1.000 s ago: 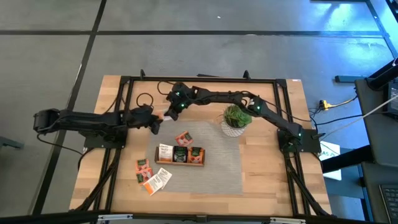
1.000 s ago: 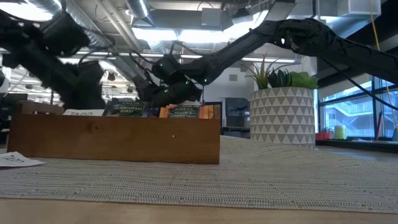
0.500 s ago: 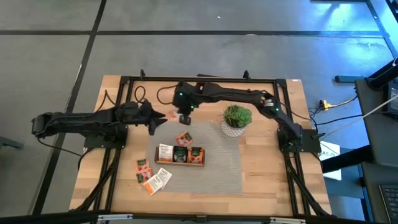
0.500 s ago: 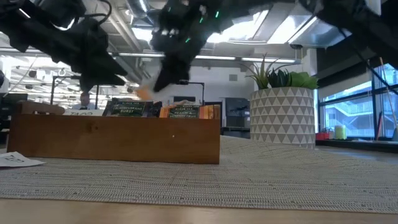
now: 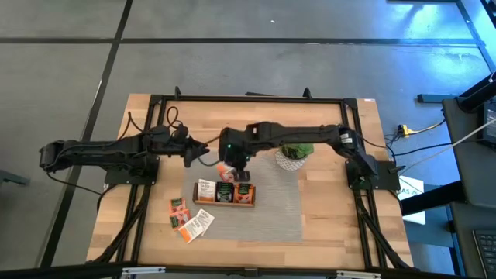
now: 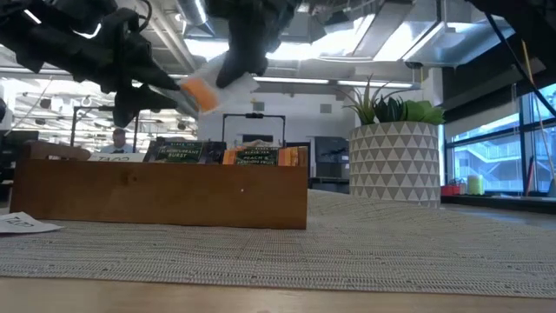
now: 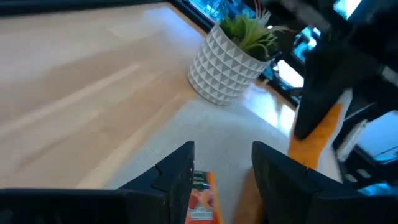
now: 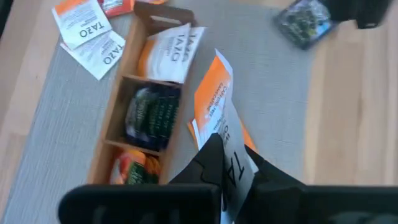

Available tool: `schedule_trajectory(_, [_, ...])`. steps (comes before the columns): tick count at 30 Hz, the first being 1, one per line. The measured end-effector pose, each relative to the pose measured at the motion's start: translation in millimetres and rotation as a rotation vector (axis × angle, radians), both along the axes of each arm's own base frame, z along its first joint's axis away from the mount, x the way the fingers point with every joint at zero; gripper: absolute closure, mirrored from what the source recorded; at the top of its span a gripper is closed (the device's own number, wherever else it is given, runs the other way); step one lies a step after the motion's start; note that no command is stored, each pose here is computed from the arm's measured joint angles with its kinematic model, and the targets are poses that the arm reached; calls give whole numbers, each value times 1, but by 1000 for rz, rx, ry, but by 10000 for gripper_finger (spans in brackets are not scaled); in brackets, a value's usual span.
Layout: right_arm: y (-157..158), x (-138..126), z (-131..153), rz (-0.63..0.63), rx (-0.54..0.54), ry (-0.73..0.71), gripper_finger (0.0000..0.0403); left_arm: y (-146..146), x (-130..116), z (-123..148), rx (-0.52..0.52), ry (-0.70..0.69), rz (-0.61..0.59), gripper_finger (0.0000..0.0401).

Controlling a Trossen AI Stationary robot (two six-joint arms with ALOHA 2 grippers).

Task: Pick & Place Tea
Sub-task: Put the white tea bag into the left section of the wooden organizer

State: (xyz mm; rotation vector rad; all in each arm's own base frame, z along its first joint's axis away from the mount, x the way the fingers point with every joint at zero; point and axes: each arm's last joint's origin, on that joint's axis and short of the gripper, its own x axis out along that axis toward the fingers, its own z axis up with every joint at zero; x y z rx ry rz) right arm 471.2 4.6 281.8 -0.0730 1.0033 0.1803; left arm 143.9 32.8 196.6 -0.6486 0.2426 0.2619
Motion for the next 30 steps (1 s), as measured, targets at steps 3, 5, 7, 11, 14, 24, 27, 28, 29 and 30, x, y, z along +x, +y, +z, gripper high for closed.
schedule_trajectory(3, [11,7,-2,-17,-30,-51,392,-2,0,0,-74,-13,-39,244])
schedule_trajectory(5, [14,8,-3,-23,-39,-60,392,-4,1,0,-96,-15,-86,244])
schedule_trajectory(7, [16,13,-4,-22,-41,-90,391,-7,2,-1,-103,-8,-127,244])
schedule_trajectory(11, [16,17,-12,-29,-38,-86,391,-10,6,0,-72,-26,-173,244])
schedule_trajectory(14, [16,17,-17,-45,-27,-62,391,-13,10,2,-15,-54,-212,244])
schedule_trajectory(24, [16,19,-20,-79,3,-62,391,-19,18,5,235,-94,-316,244])
schedule_trajectory(27, [16,20,-20,-81,4,-66,391,-20,19,4,345,-88,-353,244])
schedule_trajectory(28, [16,20,-20,-81,4,-65,391,-21,19,5,371,-91,-360,244])
schedule_trajectory(29, [15,20,-20,-84,5,-65,391,-21,19,5,390,-95,-364,244])
schedule_trajectory(30, [15,20,-20,-89,8,-66,391,-20,19,6,403,-101,-365,244])
